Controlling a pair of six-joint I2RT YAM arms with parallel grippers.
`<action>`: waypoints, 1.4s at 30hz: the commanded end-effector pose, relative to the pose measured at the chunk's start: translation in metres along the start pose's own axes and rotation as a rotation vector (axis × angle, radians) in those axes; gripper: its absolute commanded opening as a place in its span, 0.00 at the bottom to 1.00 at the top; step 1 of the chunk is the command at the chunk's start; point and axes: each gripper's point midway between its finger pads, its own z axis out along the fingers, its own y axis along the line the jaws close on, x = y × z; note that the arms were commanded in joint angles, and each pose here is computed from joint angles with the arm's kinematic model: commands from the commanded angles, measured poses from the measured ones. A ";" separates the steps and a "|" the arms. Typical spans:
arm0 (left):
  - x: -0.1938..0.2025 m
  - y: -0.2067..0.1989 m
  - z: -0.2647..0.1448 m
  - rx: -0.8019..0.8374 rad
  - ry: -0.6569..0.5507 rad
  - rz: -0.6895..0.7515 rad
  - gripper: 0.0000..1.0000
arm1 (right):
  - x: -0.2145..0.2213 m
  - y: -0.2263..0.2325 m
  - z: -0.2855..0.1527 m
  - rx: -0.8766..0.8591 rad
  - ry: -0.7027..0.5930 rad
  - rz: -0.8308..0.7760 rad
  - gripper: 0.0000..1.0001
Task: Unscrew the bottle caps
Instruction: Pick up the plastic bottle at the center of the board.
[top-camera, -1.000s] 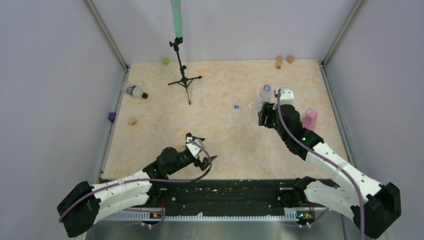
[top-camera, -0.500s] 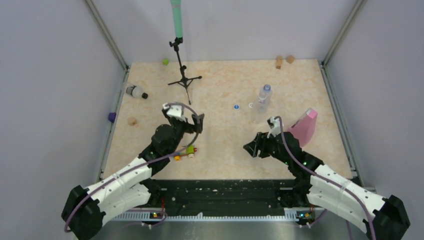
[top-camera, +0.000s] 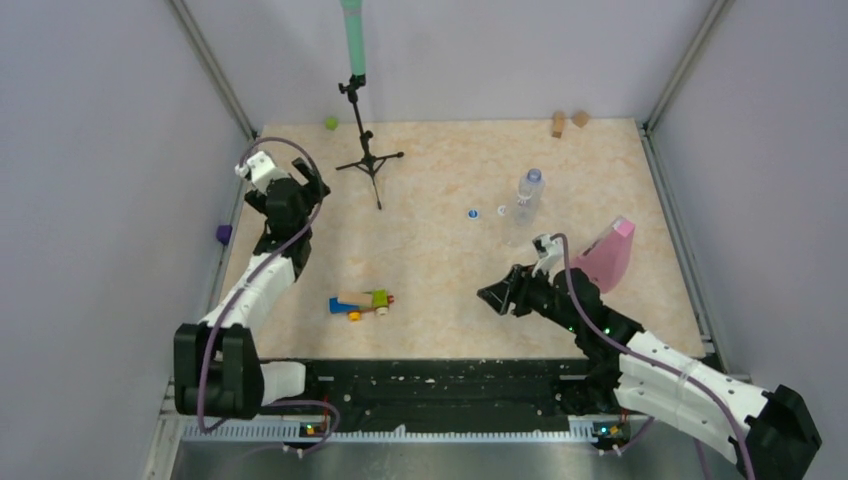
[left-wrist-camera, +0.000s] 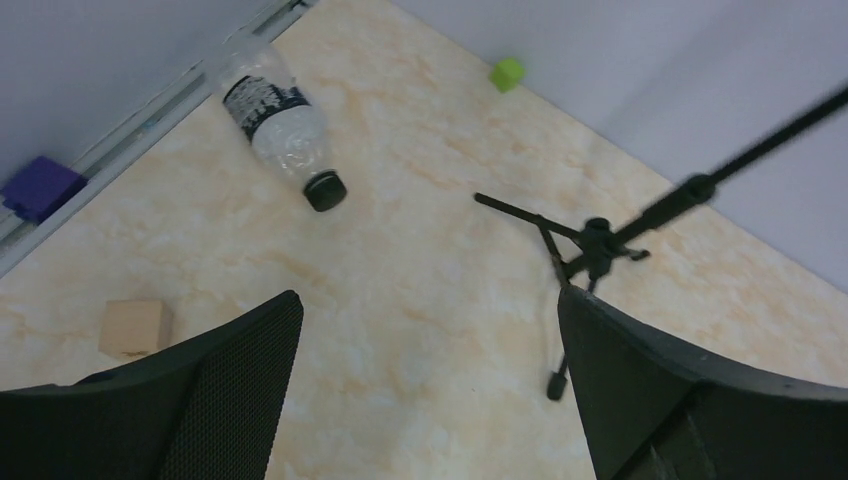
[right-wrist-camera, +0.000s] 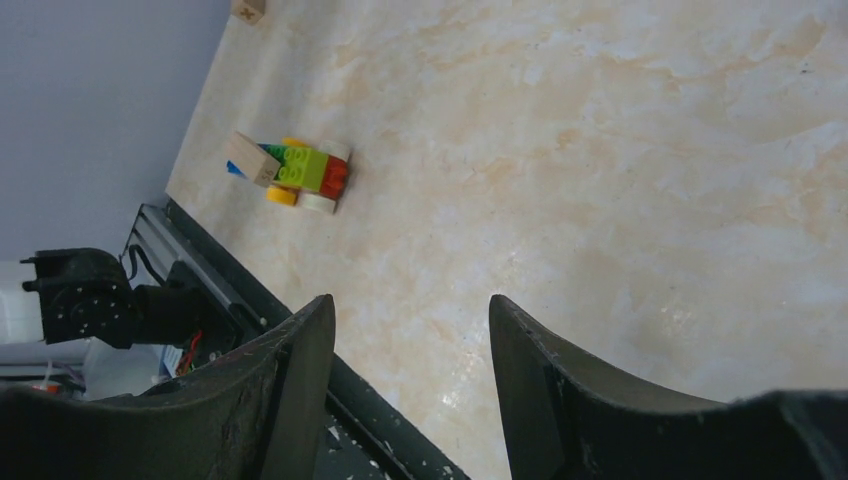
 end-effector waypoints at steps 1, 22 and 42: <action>-0.006 0.023 0.050 -0.093 0.060 -0.179 0.97 | -0.015 0.031 0.000 -0.130 -0.062 0.031 0.57; 0.051 0.118 0.192 -0.477 0.279 -0.076 0.90 | -0.016 0.041 0.009 -0.164 -0.048 -0.010 0.58; 0.063 0.159 0.232 -0.502 0.350 -0.060 0.84 | -0.022 0.046 0.006 -0.179 -0.071 -0.022 0.59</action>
